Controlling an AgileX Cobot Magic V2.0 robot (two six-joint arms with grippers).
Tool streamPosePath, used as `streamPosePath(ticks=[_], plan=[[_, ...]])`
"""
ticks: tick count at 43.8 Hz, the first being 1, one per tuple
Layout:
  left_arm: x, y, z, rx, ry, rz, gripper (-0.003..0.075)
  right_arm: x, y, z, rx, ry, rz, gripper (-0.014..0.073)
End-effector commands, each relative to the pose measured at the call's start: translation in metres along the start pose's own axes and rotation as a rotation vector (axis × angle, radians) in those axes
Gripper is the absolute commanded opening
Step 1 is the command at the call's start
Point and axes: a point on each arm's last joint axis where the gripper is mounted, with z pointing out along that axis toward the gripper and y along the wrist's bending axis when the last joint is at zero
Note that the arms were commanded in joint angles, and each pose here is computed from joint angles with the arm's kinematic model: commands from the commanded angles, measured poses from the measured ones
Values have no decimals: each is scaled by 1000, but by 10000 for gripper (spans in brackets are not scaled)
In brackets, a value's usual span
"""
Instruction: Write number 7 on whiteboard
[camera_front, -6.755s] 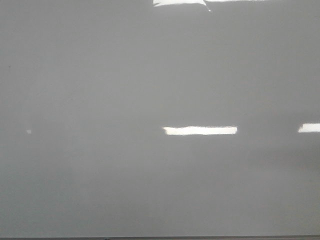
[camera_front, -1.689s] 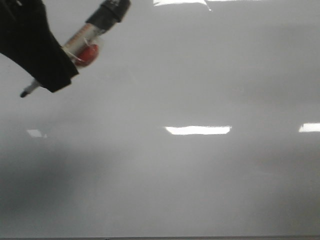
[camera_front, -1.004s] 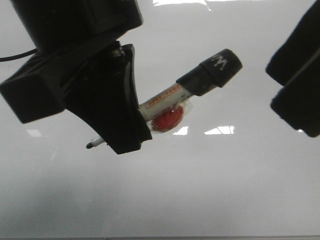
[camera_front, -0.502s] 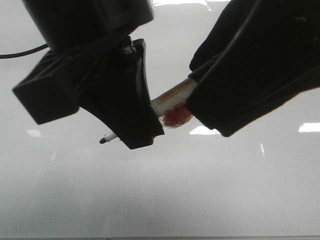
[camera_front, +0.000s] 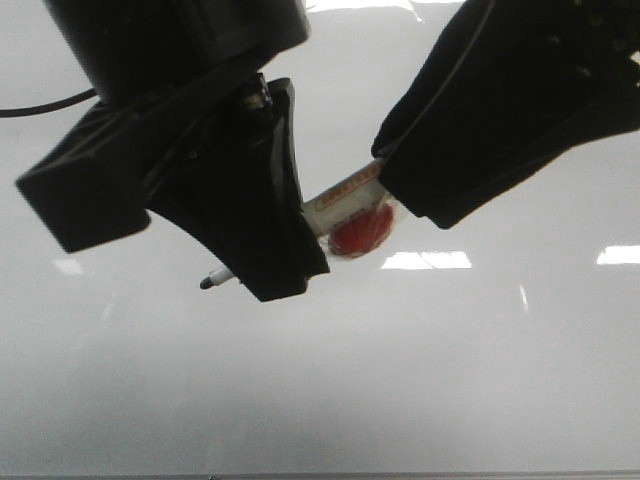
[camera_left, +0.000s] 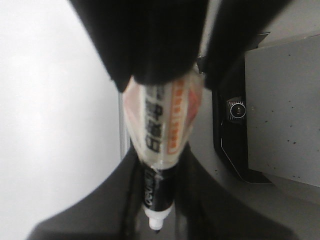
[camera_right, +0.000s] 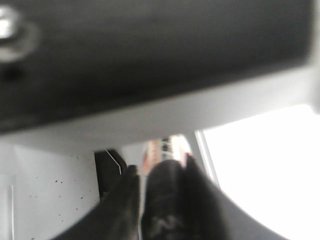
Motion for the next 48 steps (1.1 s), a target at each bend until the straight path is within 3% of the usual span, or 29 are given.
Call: streamPosePath(ticks=[1, 4, 11, 15, 26, 35, 39, 45, 48], plan=[[-11, 1, -18, -51, -92, -8, 1, -13, -1, -10, 20, -72, 0, 78], [-11, 1, -18, -52, -94, -23, 73, -13, -1, -10, 20, -72, 0, 14], [-11, 3, -24, -71, -110, -82, 340, -13, -1, -10, 22, -73, 4, -69], [-5, 4, -35, -84, -121, -131, 411, -13, -1, -11, 27, -77, 12, -69], [30, 3, -89, -189, -183, -318, 407, -13, -1, -33, 119, -22, 78, -69], [69, -18, -121, -301, -254, -469, 407, -8, -5, -68, 328, 81, 251, -69], [81, -27, -124, -344, -287, -493, 407, -2, -1, -79, 395, 44, 336, -69], [89, -35, -124, -376, -312, -499, 407, 16, -2, -79, 499, -144, 453, -66], [90, -37, -124, -375, -310, -500, 407, 27, -9, -80, 546, -144, 529, -64]])
